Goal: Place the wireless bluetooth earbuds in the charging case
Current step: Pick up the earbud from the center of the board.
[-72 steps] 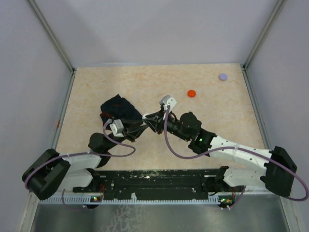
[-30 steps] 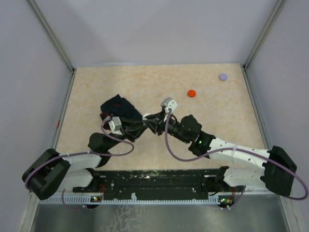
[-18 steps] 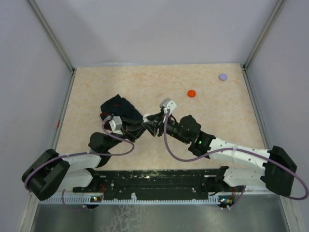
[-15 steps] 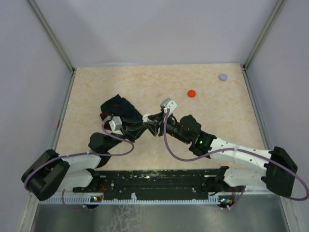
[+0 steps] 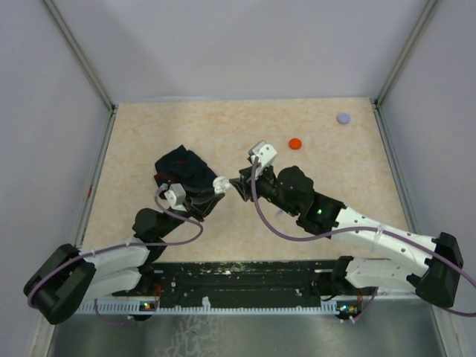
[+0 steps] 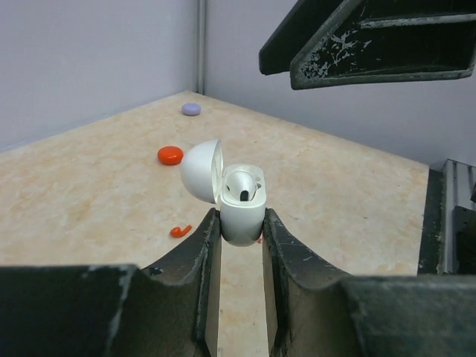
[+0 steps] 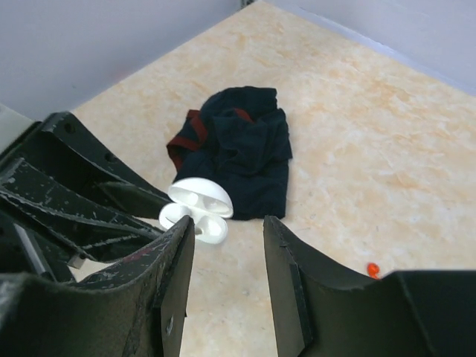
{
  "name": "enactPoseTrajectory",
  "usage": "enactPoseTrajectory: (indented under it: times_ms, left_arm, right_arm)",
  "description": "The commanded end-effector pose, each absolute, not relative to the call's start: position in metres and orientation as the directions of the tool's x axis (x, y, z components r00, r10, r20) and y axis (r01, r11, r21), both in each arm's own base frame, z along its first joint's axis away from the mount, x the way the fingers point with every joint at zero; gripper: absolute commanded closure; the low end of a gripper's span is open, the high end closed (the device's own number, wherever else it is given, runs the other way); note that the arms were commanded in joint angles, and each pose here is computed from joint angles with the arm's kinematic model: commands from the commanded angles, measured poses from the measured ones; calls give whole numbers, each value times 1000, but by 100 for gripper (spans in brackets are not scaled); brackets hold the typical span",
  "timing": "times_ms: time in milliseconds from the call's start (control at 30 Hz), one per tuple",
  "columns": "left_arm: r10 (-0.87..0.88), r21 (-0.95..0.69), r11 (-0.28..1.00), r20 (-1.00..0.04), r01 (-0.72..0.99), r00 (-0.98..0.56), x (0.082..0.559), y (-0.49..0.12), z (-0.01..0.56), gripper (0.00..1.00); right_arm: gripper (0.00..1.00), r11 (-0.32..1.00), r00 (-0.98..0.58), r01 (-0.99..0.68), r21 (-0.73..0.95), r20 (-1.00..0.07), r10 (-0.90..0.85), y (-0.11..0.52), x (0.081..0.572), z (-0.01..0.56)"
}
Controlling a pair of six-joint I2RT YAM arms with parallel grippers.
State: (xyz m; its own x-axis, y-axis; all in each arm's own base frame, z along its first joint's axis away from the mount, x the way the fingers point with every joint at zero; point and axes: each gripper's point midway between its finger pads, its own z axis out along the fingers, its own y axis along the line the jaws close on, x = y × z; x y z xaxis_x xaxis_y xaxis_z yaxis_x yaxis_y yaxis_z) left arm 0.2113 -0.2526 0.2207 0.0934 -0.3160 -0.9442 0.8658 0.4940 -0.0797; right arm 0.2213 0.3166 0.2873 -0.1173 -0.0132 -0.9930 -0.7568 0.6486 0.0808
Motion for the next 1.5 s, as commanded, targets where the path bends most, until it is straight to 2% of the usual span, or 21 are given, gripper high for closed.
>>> enactPoseTrajectory:
  times_ms: [0, 100, 333, 867, 1467]
  left_arm:
    - [-245, -116, 628, -968, 769, 54, 231, -233, 196, 100]
    - [-226, -128, 702, -973, 700, 49, 240, -218, 192, 100]
    - [-167, -187, 829, -982, 527, -85, 254, -188, 165, 100]
    - [-159, -204, 874, -978, 440, -138, 251, -168, 153, 100]
    - [-149, -195, 878, -979, 437, -136, 253, -168, 152, 100]
  right_arm:
    - [57, 710, -146, -704, 8, -980, -135, 302, 238, 274]
    - [57, 724, -201, -690, 19, -966, -166, 296, 251, 247]
    - [57, 747, -292, -664, -3, -920, -263, 295, 278, 189]
    - [59, 786, -432, -611, -92, -793, -429, 310, 320, 72]
    - [60, 819, -454, -549, -165, -764, -459, 298, 348, 40]
